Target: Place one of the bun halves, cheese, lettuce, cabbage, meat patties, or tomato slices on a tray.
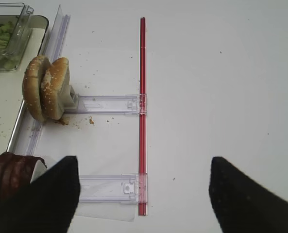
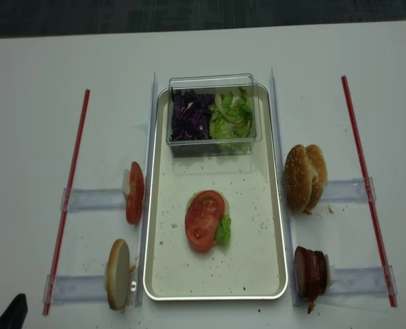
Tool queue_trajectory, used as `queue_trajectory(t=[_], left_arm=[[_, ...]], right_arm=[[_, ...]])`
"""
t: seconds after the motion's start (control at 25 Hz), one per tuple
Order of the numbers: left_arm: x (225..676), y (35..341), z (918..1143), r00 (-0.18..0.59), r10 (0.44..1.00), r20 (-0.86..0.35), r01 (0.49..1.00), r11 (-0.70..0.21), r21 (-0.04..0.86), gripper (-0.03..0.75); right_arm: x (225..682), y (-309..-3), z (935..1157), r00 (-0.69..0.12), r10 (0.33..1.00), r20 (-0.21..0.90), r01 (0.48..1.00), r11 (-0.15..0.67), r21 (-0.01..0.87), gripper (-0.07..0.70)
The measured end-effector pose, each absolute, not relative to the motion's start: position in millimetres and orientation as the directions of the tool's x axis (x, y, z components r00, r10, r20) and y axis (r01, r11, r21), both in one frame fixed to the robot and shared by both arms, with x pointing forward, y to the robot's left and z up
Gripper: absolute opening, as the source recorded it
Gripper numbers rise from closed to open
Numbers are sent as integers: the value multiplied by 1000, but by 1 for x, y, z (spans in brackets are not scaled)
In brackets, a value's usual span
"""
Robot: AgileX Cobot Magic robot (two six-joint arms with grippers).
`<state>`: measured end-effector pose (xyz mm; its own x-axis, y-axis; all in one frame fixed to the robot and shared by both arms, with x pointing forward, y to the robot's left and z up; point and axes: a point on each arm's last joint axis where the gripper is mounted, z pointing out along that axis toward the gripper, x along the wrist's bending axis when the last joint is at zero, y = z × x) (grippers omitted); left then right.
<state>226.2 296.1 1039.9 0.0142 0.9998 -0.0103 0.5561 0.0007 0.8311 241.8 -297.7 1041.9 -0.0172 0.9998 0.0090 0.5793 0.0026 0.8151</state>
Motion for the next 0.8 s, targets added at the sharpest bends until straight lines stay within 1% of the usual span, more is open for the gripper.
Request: queue_trajectory(t=[0.24,0.8], left_arm=[[226,298,1040,-17,1000,-19,557,25,830,519],[226,298,1040,-18,1000,-21,557,27,830,519]], right_arm=[[242,-298,1042,-17,1000,9,579,3,815,570],[242,-298,1042,-17,1000,9,579,3,815,570]])
